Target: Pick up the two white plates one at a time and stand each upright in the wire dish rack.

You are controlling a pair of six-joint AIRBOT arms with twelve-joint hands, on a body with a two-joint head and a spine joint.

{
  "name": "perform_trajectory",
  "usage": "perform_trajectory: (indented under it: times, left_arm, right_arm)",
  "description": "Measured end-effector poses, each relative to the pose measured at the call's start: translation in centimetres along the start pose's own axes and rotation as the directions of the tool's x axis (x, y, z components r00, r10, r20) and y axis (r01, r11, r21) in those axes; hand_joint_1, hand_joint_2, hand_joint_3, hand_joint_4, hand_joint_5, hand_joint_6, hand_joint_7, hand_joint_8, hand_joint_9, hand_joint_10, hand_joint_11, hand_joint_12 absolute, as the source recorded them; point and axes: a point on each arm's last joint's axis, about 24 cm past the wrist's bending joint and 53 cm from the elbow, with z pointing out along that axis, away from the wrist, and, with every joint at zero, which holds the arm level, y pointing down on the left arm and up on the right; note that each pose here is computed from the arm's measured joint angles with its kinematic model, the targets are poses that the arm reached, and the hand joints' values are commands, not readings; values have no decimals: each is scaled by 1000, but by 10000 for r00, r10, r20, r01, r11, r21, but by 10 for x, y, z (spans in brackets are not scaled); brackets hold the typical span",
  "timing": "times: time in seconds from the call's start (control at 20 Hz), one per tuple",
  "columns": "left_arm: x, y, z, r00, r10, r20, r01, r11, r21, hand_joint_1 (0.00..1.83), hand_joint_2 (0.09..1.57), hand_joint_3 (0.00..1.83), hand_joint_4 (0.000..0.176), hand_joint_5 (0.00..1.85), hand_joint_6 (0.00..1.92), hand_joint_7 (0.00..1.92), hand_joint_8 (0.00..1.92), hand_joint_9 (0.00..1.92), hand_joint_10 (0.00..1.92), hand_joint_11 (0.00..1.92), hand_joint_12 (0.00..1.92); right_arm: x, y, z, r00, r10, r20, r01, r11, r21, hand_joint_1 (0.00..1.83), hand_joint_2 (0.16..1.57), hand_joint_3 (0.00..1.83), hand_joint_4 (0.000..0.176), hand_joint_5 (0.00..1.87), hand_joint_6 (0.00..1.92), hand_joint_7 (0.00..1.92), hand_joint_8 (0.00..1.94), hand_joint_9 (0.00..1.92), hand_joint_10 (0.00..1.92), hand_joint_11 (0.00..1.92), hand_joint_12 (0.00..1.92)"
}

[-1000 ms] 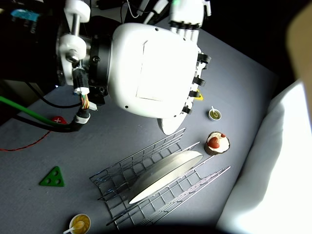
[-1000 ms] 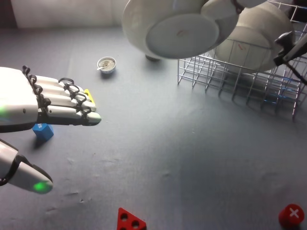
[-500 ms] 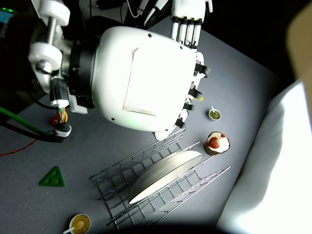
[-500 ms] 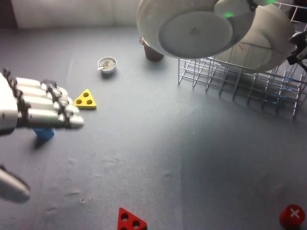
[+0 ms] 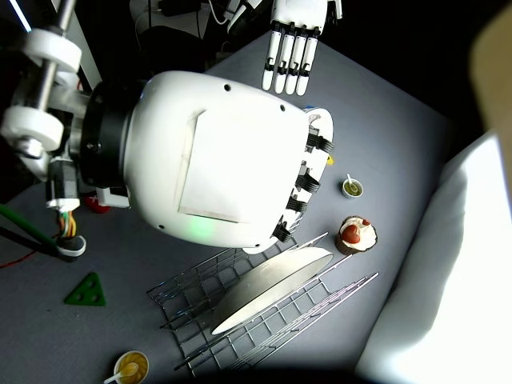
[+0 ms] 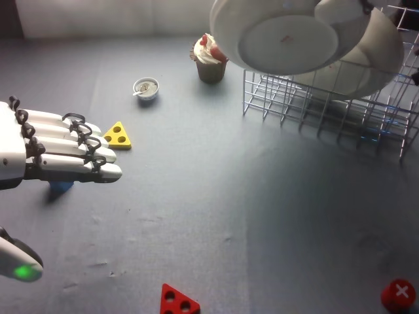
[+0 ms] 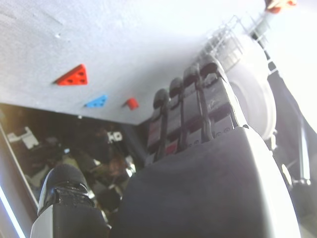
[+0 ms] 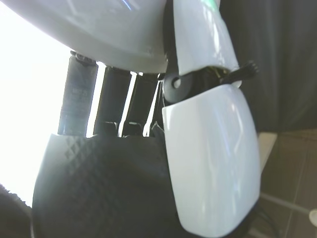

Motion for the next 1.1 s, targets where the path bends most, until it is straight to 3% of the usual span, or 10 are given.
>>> perform_trajectory:
  times: [0.3,0.35,0.4,0.5,0.55,0.6,0.7,0.75,0.85,1.1]
  left_arm:
    - [-1,0,-1,10000,41,0,-41,10000,50,58,964,0,0,141,5,145,8,141,9,137,7]
    - [0,-1,-1,10000,63,-26,-63,9999,84,44,960,0,0,135,2,146,7,142,7,141,8]
    - [2,-3,-1,9999,129,-110,-127,9998,164,12,967,1,0,125,0,144,4,143,6,141,8]
    - [5,-6,0,9996,182,-205,-177,9995,255,39,962,0,0,140,5,169,11,170,14,170,19]
    - [7,-8,1,9995,205,-258,-197,9993,310,33,965,0,0,131,1,164,7,167,10,167,17]
    - [7,-8,1,9994,225,-281,-216,9993,311,35,965,1,0,156,10,184,13,182,14,178,22]
    - [5,-4,0,9996,210,-206,-206,9996,176,23,963,0,0,168,9,203,13,203,15,194,26]
    - [3,-2,-1,9997,202,-159,-200,9997,131,11,963,0,0,166,6,205,10,210,14,194,25]
    - [-1,3,-4,9998,171,-54,-171,9999,6,21,960,0,0,175,7,203,6,203,6,194,23]
    - [-6,-4,-3,9999,101,118,-104,9996,251,52,955,0,0,177,6,208,7,200,8,190,20]
  right_arm:
    - [-8,-2,-5,9996,246,151,-246,9997,47,1507,1007,0,0,993,803,1203,475,1384,245,1079,1232]
    - [-8,-2,-5,9996,256,137,-257,9997,56,1428,997,2,0,1047,731,1254,454,1398,388,1123,714]
    - [-8,-3,-5,9995,302,135,-303,9995,59,1410,1006,1,0,1040,727,1233,513,1347,535,1201,437]
    - [-10,-3,-6,9993,335,184,-337,9994,81,1404,1025,0,0,993,788,1202,574,1270,713,1233,282]
    - [-13,-5,-8,9992,338,232,-341,9994,115,1482,1034,0,0,998,733,1137,592,1229,627,1029,1156]
    - [-15,-7,-9,9991,337,275,-343,9992,187,1500,1024,0,0,1000,755,1158,553,1286,494,1007,1311]
    - [-22,-12,-12,9988,304,390,-317,9989,342,1506,1014,1,0,1018,759,1153,559,1328,385,1040,1284]
    - [-25,-14,-13,9983,359,456,-377,9986,379,1501,1040,0,0,987,817,1097,623,1204,604,982,1357]
    - [-28,-18,-15,9981,335,516,-362,9980,520,1500,1050,0,0,966,814,1106,633,1166,682,930,1429]
    - [-30,-19,-16,9977,398,547,-427,9976,543,1502,1033,0,0,973,840,1171,484,1219,565,996,1351]
